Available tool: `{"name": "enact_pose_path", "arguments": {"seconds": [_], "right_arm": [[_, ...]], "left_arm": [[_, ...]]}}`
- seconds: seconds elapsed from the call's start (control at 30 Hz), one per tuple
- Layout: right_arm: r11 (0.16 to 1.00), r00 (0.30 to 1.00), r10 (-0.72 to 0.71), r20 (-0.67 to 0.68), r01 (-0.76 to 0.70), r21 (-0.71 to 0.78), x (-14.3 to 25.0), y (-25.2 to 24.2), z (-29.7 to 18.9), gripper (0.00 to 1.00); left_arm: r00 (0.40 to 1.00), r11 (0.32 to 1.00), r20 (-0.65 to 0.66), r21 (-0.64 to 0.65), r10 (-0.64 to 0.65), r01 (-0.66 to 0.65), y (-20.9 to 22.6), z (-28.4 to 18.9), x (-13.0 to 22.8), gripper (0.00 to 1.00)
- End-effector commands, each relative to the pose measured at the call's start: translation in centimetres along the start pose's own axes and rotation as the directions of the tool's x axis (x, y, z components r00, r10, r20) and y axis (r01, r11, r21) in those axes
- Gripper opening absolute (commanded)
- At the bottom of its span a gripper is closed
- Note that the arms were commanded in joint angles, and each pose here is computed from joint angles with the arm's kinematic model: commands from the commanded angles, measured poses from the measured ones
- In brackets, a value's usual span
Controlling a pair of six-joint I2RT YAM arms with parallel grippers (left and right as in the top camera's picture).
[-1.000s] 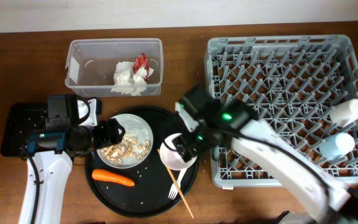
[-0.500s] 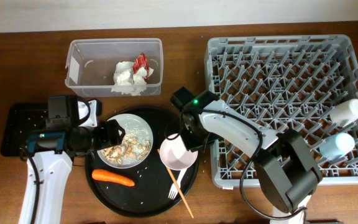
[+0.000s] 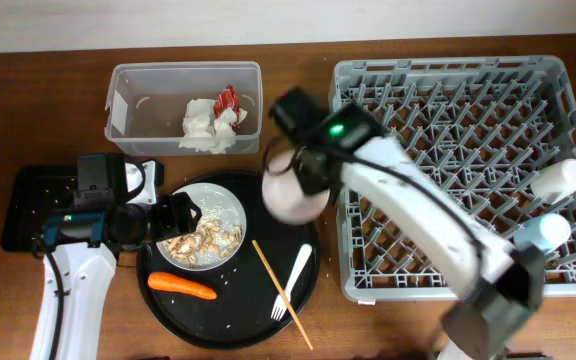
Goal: Sort waste into correct bins and load items into the dishwasher rack
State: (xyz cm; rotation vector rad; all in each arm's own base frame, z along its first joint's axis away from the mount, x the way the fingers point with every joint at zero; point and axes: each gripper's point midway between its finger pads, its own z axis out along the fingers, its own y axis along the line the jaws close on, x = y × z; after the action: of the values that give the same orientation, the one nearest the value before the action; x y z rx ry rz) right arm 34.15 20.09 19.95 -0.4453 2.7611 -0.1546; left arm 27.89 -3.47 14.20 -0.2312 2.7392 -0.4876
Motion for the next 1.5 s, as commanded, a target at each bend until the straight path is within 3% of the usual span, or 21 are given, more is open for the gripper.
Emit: {"name": "enact_pose_path", "arguments": {"seconds": [0.0, 0.07, 0.2, 0.27, 0.3, 0.43, 0.63, 0.8, 0.9, 1.0, 1.17, 1.37, 1.47], "right_arm": [[0.890, 0.923, 0.091, 0.374, -0.244, 0.386, -5.1, -11.5, -9.2, 0.04], [0.756, 0.887, 0.030, 0.460, -0.322, 0.570, -7.6, -18.2, -11.8, 0.04], [0.592, 0.822, 0.187, 0.538, -0.531, 0.606, -6.5, -29.1, -12.4, 0.04], [0.351, 0.791, 0.253, 0.556, -0.611, 0.709, -3.3, -35.6, -13.8, 0.04], [0.191, 0.779, 0.294, 0.553, -0.615, 0.765, -0.8, -38.9, -14.3, 0.04], [0.102, 0.800, 0.421, 0.428, -0.511, 0.854, 3.6, -45.0, -6.9, 0.04], [0.168, 0.814, 0.463, 0.350, -0.468, 0.867, 3.3, -47.2, 4.1, 0.04], [0.232, 0.835, 0.476, 0.278, -0.424, 0.876, 3.5, -46.7, 8.6, 0.04], [0.240, 0.837, 0.477, 0.267, -0.417, 0.877, 3.6, -46.6, 9.1, 0.04], [0.304, 0.844, 0.481, 0.238, -0.415, 0.858, 3.6, -46.0, 10.2, 0.04], [0.254, 0.854, 0.464, 0.236, -0.384, 0.888, 3.5, -45.7, 9.5, 0.04], [0.297, 0.877, 0.429, 0.215, -0.362, 0.883, 1.9, -43.5, 9.9, 0.04], [0.327, 0.894, 0.405, 0.191, -0.337, 0.883, 1.0, -42.0, 10.1, 0.18]], "left_arm": [[1.000, 1.000, 0.008, -0.008, 0.004, -0.004, 0.2, -0.2, -0.1, 0.80], [1.000, 1.000, 0.008, -0.008, 0.004, -0.004, 0.2, -0.2, -0.1, 0.80], [1.000, 1.000, 0.007, -0.008, 0.004, -0.004, 0.2, -0.2, -0.1, 0.80], [1.000, 1.000, 0.008, -0.008, 0.003, -0.003, 0.2, -0.2, -0.1, 0.80], [1.000, 1.000, 0.008, -0.008, 0.003, -0.003, 0.2, -0.2, -0.1, 0.80], [1.000, 1.000, 0.007, -0.008, 0.003, -0.003, 0.2, -0.2, -0.1, 0.80], [1.000, 1.000, 0.007, -0.008, 0.003, -0.003, 0.2, -0.2, -0.1, 0.80], [1.000, 1.000, 0.008, -0.008, 0.003, -0.003, 0.2, -0.2, -0.2, 0.80], [1.000, 1.000, 0.011, -0.007, 0.004, -0.004, 0.2, -0.2, -0.2, 0.80], [1.000, 1.000, 0.019, -0.006, 0.008, -0.008, 0.1, -0.2, -0.4, 0.80], [1.000, 1.000, 0.022, -0.006, 0.008, -0.008, 0.1, -0.2, -0.5, 0.80], [1.000, 1.000, 0.029, -0.005, 0.011, -0.011, 0.1, -0.2, -0.7, 0.80], [0.999, 1.000, 0.031, -0.004, 0.012, -0.011, 0.1, -0.2, -0.7, 0.80]]}}
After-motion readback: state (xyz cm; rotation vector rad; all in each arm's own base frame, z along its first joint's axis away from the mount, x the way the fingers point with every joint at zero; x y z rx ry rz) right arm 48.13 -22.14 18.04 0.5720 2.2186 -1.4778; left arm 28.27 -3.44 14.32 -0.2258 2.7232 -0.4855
